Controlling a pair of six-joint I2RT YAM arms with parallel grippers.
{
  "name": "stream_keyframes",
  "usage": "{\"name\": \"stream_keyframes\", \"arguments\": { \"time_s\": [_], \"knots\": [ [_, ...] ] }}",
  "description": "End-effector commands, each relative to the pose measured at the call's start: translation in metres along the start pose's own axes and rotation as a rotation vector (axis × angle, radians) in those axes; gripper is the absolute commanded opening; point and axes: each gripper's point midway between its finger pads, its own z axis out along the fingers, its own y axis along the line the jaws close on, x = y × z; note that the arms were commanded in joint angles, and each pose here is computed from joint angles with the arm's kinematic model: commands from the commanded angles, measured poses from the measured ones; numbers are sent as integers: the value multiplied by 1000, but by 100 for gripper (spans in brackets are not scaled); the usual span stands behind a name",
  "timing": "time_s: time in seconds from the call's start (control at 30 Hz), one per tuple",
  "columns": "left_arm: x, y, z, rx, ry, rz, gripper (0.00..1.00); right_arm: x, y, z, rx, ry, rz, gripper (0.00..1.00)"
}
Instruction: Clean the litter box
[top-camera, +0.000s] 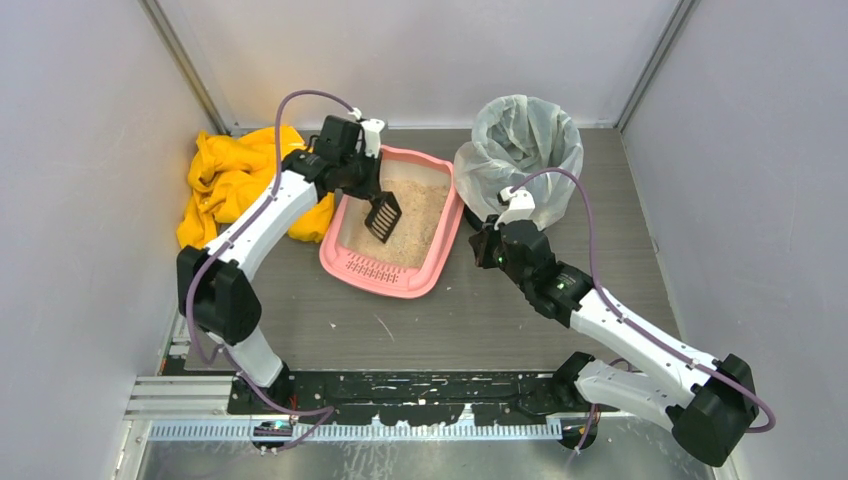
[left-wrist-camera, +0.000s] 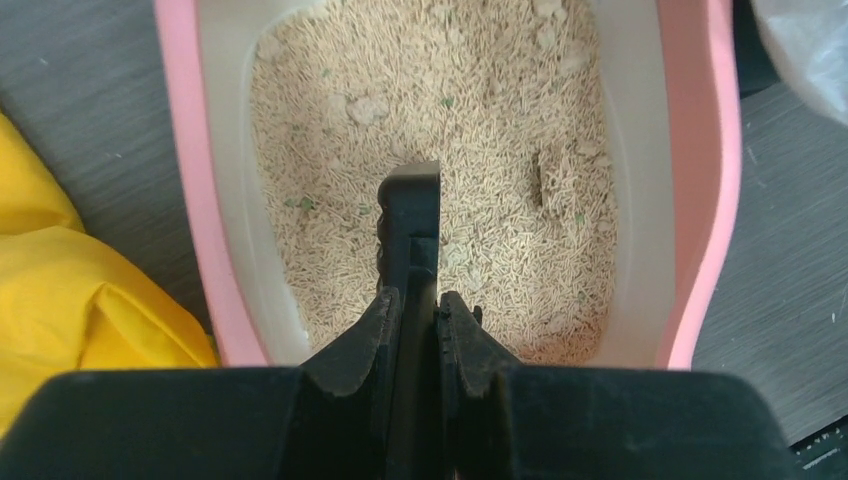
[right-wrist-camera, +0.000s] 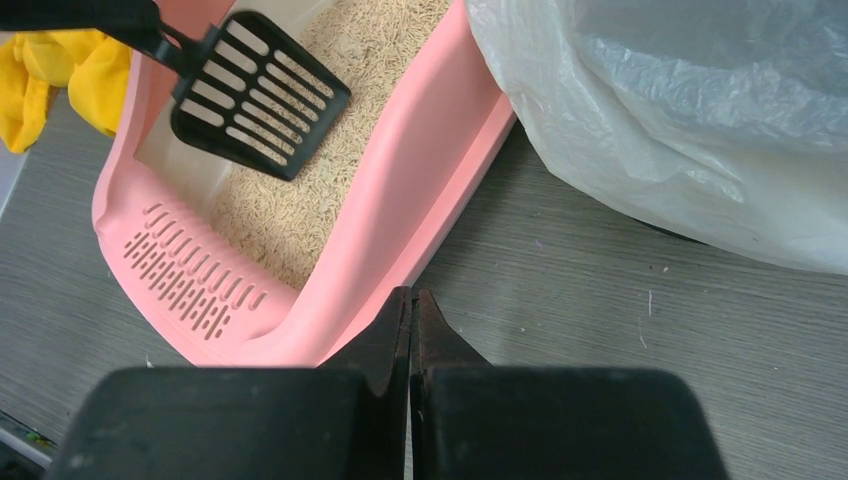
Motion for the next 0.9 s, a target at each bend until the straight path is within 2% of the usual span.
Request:
{"name": "stream_keyframes", "arguments": {
  "time_s": [0.0,0.27,0.43,0.87],
  "knots": [
    [4,-11,9,57,37,-7,0,-29,12,-4,-40,-88,42,1],
    [17,-39,32,200,105,-139,0,-28,8,-6,-29,-92,44,1],
    [26,-47,45,233,140,-223,0,-26,6,-7,-22,-91,44,1],
    [45,-65,55,355,202,-399,0,-23,5,-4,-23,-83,46,1]
  ]
}}
